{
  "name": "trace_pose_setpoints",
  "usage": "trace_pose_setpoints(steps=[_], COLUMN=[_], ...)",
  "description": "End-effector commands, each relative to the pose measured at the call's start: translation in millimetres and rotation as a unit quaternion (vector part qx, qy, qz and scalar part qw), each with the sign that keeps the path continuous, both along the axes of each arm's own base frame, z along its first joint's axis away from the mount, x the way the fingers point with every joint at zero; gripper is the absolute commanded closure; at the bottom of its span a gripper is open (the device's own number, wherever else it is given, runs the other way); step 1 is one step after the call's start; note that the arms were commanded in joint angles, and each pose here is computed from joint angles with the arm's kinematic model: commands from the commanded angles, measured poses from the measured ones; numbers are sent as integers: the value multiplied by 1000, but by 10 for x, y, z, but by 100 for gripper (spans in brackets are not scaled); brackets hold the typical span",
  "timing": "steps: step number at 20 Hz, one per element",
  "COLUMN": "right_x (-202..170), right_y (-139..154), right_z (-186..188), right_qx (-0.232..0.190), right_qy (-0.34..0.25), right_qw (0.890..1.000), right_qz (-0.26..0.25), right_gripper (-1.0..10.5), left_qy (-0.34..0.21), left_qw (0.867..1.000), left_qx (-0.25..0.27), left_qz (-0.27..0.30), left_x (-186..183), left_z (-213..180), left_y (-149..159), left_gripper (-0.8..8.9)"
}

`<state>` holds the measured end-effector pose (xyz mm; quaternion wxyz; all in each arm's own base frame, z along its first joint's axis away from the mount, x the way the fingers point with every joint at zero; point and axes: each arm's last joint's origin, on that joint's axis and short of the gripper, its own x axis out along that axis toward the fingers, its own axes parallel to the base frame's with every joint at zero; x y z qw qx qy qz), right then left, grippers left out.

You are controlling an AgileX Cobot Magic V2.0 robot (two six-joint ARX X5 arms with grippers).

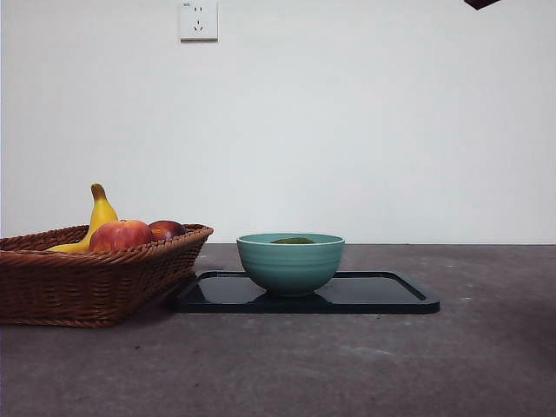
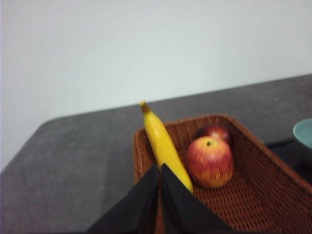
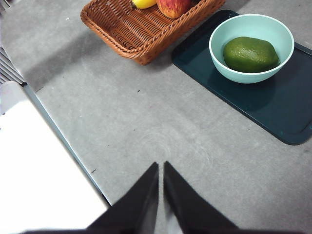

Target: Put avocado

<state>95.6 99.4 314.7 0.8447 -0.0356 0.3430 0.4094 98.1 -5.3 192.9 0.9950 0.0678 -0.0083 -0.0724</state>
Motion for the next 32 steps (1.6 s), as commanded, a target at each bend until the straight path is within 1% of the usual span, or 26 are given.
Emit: trace_pose_setpoints(steps=[1,4,7,12,15,28,29,32], right_x=[1,1,1,1,1,1,5,18], right_y=[19,19,19,19,19,19,21,-57], right_z=[36,36,36,36,36,36,42,102], right_qx=[7,7,7,7,8,7,10,34], right_qy=[-2,-2,-2,-2,-2,-2,-5,-25], right_qw=[1000,1000,1000,1000,1000,1000,1000,999], right_qz=[1,1,1,1,2,1,1,-19], right_gripper=[939,939,939,939,939,939,939,939], left_qy=[-7,2,23,91,94,94,94,94], left_qw=[1000,1000,1000,996,995,995,995,995], left_qx=[-9,-11,-11,-10,-25,-25,-25,-25], left_qz=[3,4,5,5,6,6,6,6], left_x=[-7,-9,-17,-26,-26,-26,-26,-26], left_z=[-84,-201,-285,-431,-433,-432,-432,-432], left_y=[4,5,5,5,5,5,5,5], left_gripper=[805,805,805,805,805,805,805,805])
